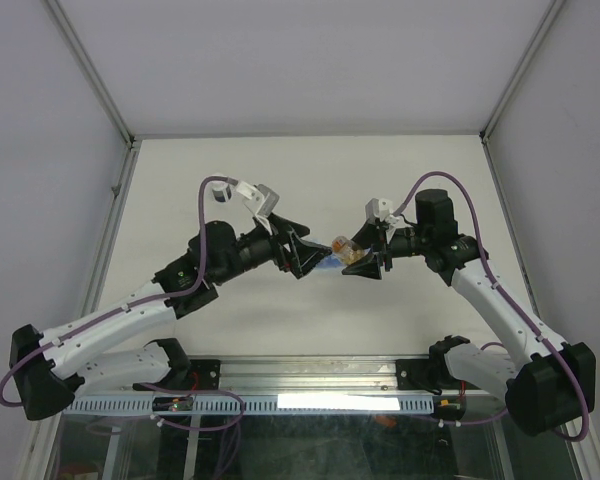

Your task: Sort the pills into containers

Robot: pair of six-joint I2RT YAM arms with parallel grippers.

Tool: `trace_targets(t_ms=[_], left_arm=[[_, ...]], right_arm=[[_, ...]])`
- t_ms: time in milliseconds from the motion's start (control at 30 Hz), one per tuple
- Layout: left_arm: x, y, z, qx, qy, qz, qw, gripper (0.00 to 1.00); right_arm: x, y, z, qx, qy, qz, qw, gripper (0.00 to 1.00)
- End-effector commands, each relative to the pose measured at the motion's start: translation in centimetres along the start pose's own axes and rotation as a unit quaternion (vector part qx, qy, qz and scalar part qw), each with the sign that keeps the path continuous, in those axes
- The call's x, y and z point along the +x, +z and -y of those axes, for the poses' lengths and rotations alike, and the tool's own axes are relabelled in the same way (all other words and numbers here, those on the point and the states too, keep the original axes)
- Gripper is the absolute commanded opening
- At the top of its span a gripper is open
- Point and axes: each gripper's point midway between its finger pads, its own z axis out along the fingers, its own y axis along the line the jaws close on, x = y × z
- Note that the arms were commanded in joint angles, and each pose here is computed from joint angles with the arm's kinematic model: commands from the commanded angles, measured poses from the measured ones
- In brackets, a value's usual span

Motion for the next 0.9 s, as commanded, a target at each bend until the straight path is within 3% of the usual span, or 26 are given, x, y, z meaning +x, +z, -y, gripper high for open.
trace_targets(t_ms=[0, 300, 567, 867], left_arm=[[-1.8, 1.2, 0.4, -0.102, -0.058, 0.025, 0.993, 0.88], [-1.2, 3.5, 1.7, -0.129, -0.03, -0.007, 0.991, 0.86], [-0.1, 5.1, 2.4, -0.113, -0.014, -0.043, 0.993, 0.65], [0.6, 5.4, 2.5, -0.109, -0.011, -0.06, 0.992, 0.56]], right_arm=[[-2.1, -0.2, 0.6, 0.006, -0.041, 0.017, 0.999, 0.0], [-1.9, -0.2, 0.7, 0.006, -0.04, 0.016, 0.999, 0.0], [-2.0, -0.2, 0.7, 0.006, -0.04, 0.016, 0.999, 0.0], [-2.0, -0.2, 0.6, 0.006, -0.041, 0.016, 0.999, 0.0]])
